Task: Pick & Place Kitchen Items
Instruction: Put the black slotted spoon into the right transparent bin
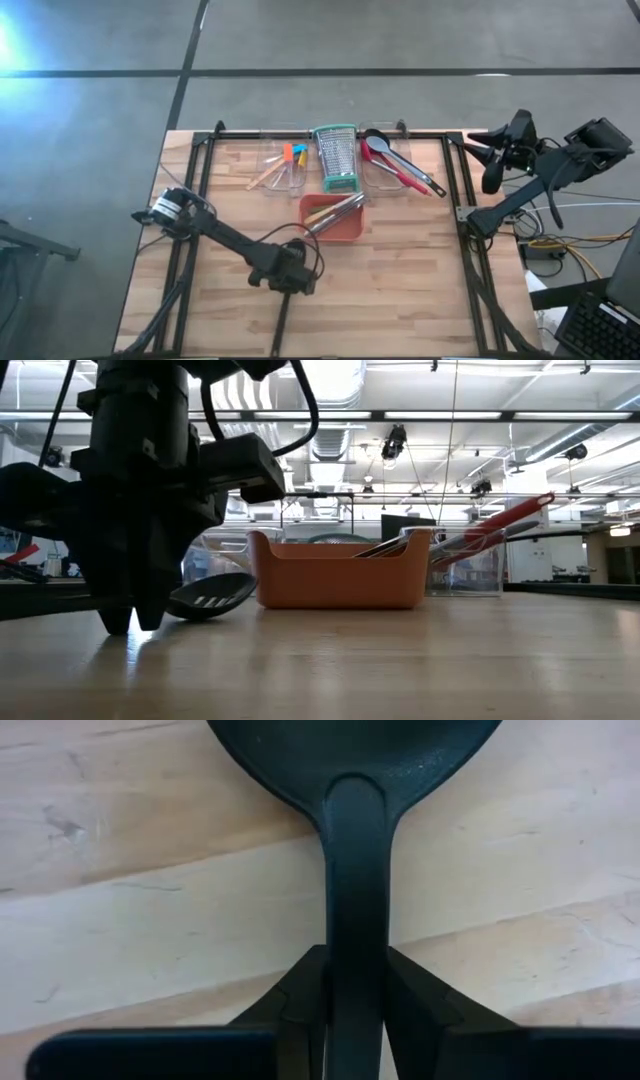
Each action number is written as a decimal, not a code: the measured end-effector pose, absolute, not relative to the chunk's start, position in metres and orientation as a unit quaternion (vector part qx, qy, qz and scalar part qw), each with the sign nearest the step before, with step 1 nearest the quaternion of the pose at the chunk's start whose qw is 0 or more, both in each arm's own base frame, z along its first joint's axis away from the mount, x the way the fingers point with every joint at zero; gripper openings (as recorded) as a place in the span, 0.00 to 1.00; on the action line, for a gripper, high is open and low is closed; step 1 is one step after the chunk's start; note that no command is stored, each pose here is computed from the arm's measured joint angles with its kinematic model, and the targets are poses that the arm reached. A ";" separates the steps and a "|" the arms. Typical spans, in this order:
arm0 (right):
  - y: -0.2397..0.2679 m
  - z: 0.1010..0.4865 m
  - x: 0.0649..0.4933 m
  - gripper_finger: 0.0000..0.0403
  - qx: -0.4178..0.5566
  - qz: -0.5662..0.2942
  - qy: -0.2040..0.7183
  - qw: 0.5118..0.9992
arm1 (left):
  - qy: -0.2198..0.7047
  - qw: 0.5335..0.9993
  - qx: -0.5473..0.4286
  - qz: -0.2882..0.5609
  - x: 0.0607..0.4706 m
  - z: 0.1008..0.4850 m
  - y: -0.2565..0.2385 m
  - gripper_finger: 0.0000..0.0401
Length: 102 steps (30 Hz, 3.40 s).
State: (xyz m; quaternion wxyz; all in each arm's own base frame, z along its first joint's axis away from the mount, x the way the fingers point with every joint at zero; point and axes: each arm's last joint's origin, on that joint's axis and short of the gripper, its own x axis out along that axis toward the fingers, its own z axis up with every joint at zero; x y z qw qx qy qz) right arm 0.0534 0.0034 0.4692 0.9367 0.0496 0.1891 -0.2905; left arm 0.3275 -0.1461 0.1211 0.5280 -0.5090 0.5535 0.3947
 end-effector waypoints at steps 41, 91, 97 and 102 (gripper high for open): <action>0.042 0.450 0.117 0.23 0.140 -0.270 0.152 0.941 | 0.042 0.879 -0.322 0.350 0.275 0.360 -0.052 0.18; 0.096 0.407 0.279 0.52 0.190 -0.258 0.116 0.940 | -0.141 0.969 -0.145 -0.141 0.336 0.418 0.023 0.18; 0.095 0.407 0.280 0.49 0.190 -0.259 0.116 0.940 | -0.140 0.966 -0.139 -0.167 0.350 0.424 0.023 0.18; 0.095 0.407 0.280 0.41 0.191 -0.259 0.116 0.940 | -0.138 0.964 -0.136 -0.181 0.359 0.424 0.024 0.18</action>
